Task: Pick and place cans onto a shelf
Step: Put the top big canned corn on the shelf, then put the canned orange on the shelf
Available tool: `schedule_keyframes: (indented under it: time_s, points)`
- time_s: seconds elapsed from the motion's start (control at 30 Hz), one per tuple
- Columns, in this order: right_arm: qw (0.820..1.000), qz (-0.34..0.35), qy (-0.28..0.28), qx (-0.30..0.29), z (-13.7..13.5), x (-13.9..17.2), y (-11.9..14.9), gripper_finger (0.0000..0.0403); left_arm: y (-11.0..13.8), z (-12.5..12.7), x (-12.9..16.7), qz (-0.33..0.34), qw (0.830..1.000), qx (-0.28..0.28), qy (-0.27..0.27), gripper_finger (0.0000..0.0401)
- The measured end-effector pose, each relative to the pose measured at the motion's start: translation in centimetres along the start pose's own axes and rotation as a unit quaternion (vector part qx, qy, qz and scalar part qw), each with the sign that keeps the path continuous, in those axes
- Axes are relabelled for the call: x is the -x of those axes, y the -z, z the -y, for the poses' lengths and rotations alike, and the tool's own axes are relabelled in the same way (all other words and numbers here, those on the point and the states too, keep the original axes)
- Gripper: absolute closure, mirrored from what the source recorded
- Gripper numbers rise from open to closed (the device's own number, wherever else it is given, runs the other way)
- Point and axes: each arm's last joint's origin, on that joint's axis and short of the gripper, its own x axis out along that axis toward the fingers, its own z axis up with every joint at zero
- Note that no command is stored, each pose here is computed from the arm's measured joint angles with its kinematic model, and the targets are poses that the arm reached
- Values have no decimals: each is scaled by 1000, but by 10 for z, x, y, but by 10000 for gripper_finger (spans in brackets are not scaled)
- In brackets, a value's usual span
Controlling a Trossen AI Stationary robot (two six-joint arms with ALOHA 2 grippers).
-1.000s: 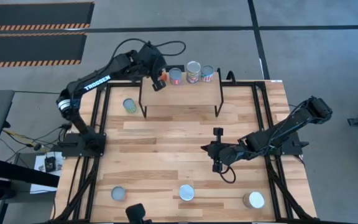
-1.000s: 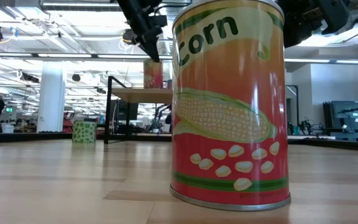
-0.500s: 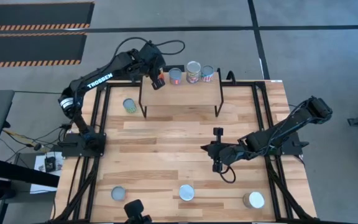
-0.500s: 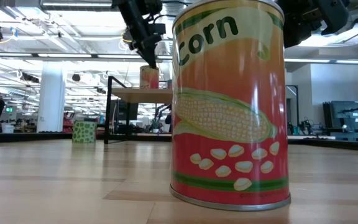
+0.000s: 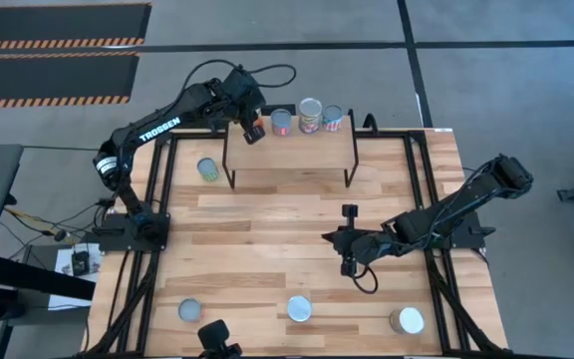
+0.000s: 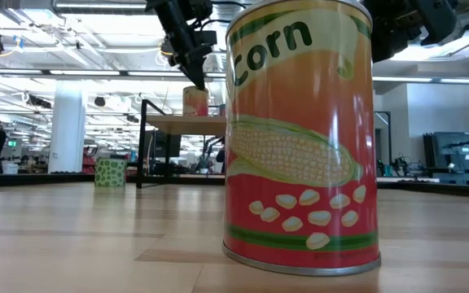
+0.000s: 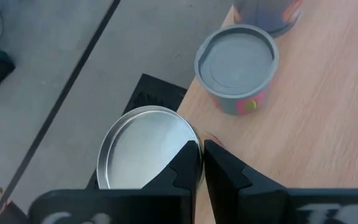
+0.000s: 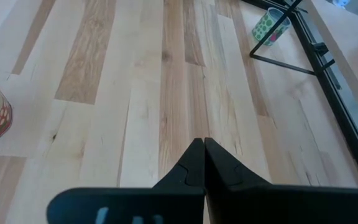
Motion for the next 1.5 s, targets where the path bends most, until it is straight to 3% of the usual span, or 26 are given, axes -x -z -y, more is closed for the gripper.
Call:
schedule_keyframes:
  time_s: [0.33,0.63,0.8,1.07,1.13,1.3,1.5]
  points:
    - [1000,0,-1,-3,0,0,0,390,1,0,1,-5,1000,0,0,349]
    - [1000,0,-2,-9,0,0,0,390,1,0,29,30,1000,-1,1,326]
    - [1000,-1,-3,-3,1,-1,0,390,0,24,57,55,997,-45,38,328]
    - [1000,-6,-22,-3,9,-7,0,390,-5,70,89,139,982,-99,79,374]
    - [999,20,-25,-1,11,-9,-2,390,0,81,91,166,977,-96,89,385]
    - [987,129,-99,-6,17,-21,1,391,28,111,84,247,959,-88,110,399]
    - [973,209,-94,-36,28,-26,13,397,78,137,80,309,937,-74,142,401]
